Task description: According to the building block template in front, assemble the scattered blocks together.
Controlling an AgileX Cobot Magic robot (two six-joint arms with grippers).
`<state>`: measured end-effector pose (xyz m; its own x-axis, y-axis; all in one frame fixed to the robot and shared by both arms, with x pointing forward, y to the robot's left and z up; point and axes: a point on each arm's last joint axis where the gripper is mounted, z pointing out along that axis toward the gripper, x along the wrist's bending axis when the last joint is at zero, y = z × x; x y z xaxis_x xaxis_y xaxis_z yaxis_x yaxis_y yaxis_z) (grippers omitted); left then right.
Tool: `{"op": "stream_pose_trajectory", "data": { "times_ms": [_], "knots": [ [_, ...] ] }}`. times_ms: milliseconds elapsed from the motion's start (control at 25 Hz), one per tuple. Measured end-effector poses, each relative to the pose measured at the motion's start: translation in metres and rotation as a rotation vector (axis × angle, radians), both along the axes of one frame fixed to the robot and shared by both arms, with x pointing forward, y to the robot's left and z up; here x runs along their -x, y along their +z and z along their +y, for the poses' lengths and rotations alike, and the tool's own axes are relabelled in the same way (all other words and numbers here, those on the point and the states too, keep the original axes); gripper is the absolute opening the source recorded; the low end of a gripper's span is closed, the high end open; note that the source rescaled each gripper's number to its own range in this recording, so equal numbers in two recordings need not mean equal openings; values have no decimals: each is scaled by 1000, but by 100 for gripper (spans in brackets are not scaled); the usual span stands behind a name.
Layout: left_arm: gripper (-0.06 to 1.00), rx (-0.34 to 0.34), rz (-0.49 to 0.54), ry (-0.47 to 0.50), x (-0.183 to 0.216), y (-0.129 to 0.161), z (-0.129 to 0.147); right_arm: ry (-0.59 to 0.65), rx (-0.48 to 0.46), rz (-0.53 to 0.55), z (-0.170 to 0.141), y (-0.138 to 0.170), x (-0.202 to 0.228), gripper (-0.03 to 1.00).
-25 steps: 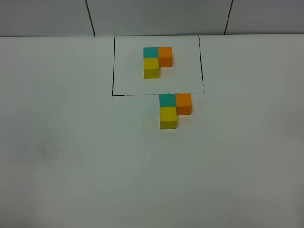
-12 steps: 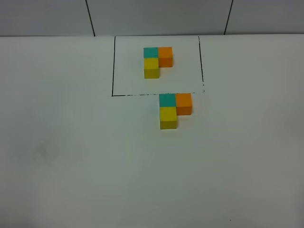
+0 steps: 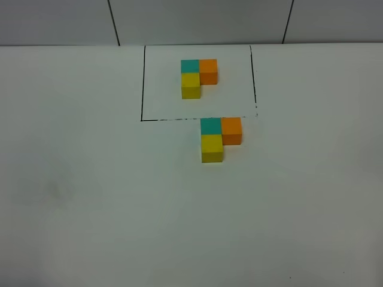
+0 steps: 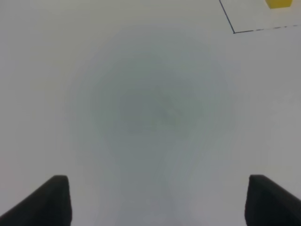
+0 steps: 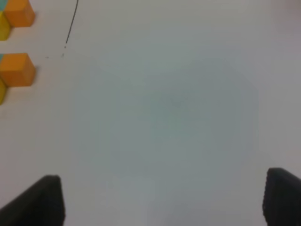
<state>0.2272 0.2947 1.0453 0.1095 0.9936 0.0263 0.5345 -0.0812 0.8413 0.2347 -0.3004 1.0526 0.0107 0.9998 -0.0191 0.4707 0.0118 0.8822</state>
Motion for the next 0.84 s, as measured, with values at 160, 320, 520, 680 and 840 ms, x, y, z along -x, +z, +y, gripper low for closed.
{"op": "stream_pose_trajectory", "data": {
  "times_ms": [160, 320, 520, 680, 840],
  "knots": [
    [82, 0, 0, 0, 0, 0, 0, 0, 0, 0, 0, 0, 0, 71],
    [82, 0, 0, 0, 0, 0, 0, 0, 0, 0, 0, 0, 0, 71],
    [82, 0, 0, 0, 0, 0, 0, 0, 0, 0, 0, 0, 0, 71],
    [82, 0, 0, 0, 0, 0, 0, 0, 0, 0, 0, 0, 0, 71],
    [82, 0, 0, 0, 0, 0, 0, 0, 0, 0, 0, 0, 0, 71]
  ]
}}
